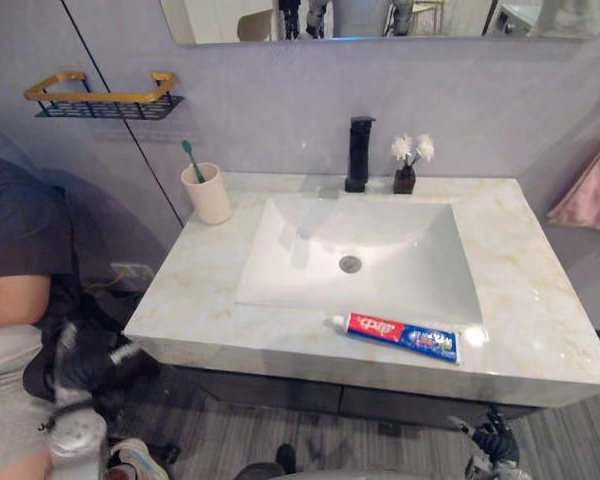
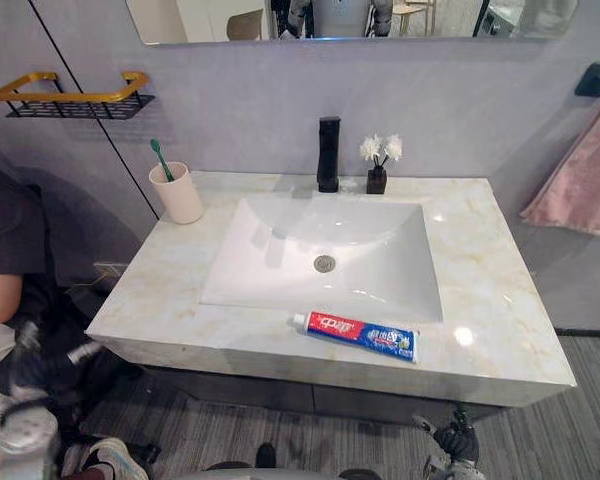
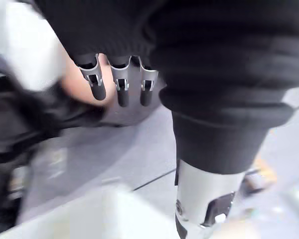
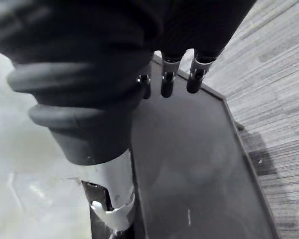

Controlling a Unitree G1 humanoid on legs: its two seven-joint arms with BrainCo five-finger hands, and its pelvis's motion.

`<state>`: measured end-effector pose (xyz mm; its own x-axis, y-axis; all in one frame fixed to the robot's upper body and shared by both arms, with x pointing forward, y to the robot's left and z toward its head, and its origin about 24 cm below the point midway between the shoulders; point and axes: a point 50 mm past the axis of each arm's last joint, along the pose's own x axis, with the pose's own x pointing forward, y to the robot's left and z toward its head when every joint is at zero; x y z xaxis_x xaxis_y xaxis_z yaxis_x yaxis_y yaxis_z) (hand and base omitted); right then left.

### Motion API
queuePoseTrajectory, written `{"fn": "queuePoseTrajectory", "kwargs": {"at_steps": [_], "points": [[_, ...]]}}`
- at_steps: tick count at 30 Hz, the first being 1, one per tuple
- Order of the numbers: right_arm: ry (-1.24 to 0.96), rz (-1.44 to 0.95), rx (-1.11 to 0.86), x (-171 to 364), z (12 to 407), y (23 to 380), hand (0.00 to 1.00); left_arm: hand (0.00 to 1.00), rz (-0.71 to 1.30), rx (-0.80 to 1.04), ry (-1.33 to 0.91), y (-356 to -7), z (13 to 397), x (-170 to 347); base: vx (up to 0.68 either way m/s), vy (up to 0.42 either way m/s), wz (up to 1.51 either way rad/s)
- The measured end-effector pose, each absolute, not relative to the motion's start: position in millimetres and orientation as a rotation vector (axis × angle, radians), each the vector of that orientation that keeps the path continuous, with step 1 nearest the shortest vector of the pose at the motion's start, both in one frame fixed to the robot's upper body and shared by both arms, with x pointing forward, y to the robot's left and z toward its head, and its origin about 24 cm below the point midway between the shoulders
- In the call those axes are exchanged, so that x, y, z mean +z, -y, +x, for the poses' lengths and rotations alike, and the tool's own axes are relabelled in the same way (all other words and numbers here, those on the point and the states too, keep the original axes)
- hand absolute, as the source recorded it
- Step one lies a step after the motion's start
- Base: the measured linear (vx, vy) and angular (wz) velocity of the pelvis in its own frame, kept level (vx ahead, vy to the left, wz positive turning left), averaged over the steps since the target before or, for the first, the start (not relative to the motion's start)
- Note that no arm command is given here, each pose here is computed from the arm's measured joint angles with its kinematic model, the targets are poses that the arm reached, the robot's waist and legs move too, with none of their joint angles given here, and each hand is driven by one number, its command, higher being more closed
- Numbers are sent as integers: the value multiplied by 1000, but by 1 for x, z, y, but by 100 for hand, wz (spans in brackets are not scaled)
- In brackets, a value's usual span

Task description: Organize washtable

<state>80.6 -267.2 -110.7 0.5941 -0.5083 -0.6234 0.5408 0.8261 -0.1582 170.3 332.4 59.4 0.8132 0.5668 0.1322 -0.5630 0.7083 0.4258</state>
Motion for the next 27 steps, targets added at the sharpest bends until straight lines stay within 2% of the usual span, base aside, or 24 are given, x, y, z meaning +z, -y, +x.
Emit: {"fn": "queuePoseTrajectory", "kwargs": {"at_steps": [2, 5, 9, 10, 12, 14, 16, 22, 27], "points": [[-711, 45, -610, -111, 78, 267, 0, 0, 505, 610, 143, -320, 177, 90, 75, -13, 8], [-707, 25, -604, -110, 76, 267, 0, 0, 578, 516, 459, -280, 194, 146, 18, -27, 8], [-707, 16, -585, -110, 77, 267, 0, 0, 647, 269, 664, -221, 213, 171, -61, -10, 4], [-712, 19, -558, -111, 78, 264, 0, 0, 652, 84, 739, -184, 219, 173, -87, -11, 13], [-725, 15, -534, -113, 80, 264, 0, 0, 655, -49, 763, -160, 220, 169, -71, -11, 9], [-751, 15, -485, -118, 83, 259, 0, 0, 645, -305, 773, -117, 219, 155, -59, 3, -1], [-772, 22, -476, -122, 83, 257, 0, 0, 679, -455, 743, -94, 222, 138, -23, 0, -1], [-786, 16, -433, -125, 88, 253, 0, 0, 777, -692, 630, -57, 222, 94, 6, -3, -2], [-786, 24, -425, -127, 94, 250, 0, 0, 855, -747, 579, -44, 231, 77, 20, -7, -11]]}}
